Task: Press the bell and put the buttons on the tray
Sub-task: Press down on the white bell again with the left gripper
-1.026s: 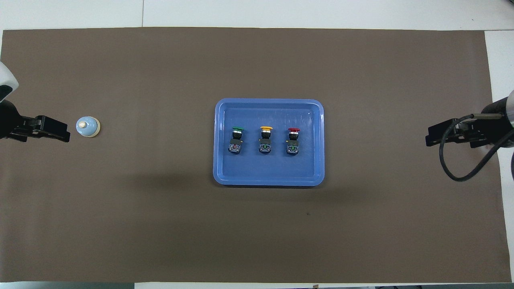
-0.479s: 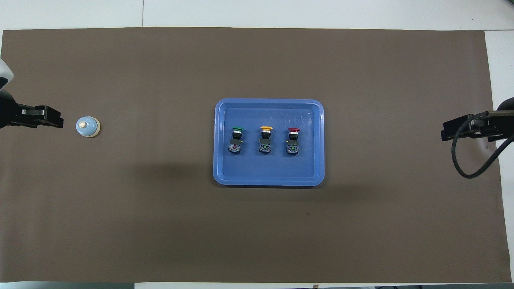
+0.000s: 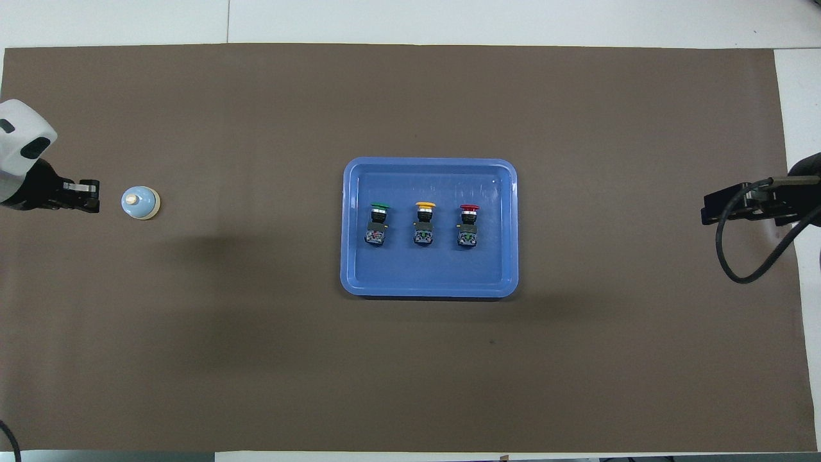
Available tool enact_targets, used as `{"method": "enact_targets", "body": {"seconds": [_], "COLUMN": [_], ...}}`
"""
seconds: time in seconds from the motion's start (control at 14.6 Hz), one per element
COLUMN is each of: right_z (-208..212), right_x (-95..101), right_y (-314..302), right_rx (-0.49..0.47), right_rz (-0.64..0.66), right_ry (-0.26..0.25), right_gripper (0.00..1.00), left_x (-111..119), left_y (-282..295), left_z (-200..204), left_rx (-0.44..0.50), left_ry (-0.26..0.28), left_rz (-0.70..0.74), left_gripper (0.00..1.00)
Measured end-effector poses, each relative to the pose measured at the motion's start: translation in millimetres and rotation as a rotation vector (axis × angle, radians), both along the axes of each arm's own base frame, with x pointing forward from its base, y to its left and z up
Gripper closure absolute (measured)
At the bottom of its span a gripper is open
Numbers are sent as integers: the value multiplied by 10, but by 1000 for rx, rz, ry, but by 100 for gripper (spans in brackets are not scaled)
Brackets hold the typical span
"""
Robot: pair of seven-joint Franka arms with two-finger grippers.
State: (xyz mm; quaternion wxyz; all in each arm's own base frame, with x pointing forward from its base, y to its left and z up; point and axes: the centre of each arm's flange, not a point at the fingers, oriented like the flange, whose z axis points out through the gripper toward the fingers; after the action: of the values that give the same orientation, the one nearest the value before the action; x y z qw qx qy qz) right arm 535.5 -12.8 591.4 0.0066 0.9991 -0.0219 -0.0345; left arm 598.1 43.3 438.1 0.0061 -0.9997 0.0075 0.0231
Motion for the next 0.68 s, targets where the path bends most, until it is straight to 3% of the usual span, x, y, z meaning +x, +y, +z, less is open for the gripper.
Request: {"method": "enact_targets", "body": {"seconds": [0.27, 0.68], "right_z": [6, 8], "right_x": [0, -1], "right_y": [14, 16], "right_rx": [0, 0], "right_rz": [2, 3], "right_ry": [-2, -2], "right_gripper": [0, 0], "left_x": [175, 243], "left_y": [29, 106], "left_z": [-530, -729], "left_rx": [-3, -3], "left_ry": [11, -3], "left_rz": [1, 12], "left_gripper": [99, 99]}}
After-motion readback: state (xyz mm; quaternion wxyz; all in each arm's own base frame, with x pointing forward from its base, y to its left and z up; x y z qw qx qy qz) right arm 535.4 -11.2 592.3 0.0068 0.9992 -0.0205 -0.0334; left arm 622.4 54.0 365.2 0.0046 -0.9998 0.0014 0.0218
